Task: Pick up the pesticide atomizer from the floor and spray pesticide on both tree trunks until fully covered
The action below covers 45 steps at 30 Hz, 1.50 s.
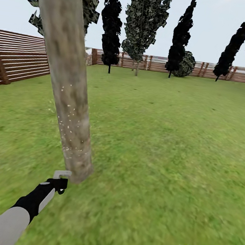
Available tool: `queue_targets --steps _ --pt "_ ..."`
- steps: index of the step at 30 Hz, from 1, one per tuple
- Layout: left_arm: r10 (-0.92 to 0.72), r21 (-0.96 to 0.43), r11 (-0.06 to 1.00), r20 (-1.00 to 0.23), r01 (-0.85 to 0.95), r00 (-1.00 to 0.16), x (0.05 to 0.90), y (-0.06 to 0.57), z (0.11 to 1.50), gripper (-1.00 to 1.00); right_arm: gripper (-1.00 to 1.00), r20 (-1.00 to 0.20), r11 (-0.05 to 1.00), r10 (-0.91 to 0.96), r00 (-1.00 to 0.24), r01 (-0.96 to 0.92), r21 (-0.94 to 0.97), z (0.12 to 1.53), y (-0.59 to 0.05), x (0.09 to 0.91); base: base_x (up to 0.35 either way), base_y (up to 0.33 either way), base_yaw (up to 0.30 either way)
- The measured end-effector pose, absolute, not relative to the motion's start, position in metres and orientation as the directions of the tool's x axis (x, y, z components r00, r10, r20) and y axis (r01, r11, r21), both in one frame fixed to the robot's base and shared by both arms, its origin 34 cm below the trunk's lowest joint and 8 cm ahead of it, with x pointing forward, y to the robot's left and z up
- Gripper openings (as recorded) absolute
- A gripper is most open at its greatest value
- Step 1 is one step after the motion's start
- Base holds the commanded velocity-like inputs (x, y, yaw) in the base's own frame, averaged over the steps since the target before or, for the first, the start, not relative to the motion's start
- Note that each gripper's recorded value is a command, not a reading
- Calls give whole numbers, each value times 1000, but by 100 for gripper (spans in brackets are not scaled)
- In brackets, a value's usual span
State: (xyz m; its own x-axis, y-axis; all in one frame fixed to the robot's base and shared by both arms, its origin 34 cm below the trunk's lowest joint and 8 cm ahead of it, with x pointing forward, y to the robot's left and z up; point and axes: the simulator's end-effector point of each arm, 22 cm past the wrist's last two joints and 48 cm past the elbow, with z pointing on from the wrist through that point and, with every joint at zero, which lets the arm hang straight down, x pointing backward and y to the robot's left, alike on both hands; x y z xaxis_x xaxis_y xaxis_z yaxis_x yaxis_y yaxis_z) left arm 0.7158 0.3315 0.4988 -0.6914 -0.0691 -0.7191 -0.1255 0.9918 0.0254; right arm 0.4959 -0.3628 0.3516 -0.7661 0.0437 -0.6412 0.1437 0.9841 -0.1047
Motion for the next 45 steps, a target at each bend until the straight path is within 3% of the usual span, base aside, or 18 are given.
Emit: queue_targets --steps 28,45 --pt "-71 18 992 -718 -121 -692 716 325 498 -100 100 -641 984 43 -766 144 -106 352 -364 496 4 -273 45" --pt "-70 22 992 -718 -122 -693 716 326 498 -100 100 -641 984 44 -766 143 -104 352 -362 496 140 -234 193"
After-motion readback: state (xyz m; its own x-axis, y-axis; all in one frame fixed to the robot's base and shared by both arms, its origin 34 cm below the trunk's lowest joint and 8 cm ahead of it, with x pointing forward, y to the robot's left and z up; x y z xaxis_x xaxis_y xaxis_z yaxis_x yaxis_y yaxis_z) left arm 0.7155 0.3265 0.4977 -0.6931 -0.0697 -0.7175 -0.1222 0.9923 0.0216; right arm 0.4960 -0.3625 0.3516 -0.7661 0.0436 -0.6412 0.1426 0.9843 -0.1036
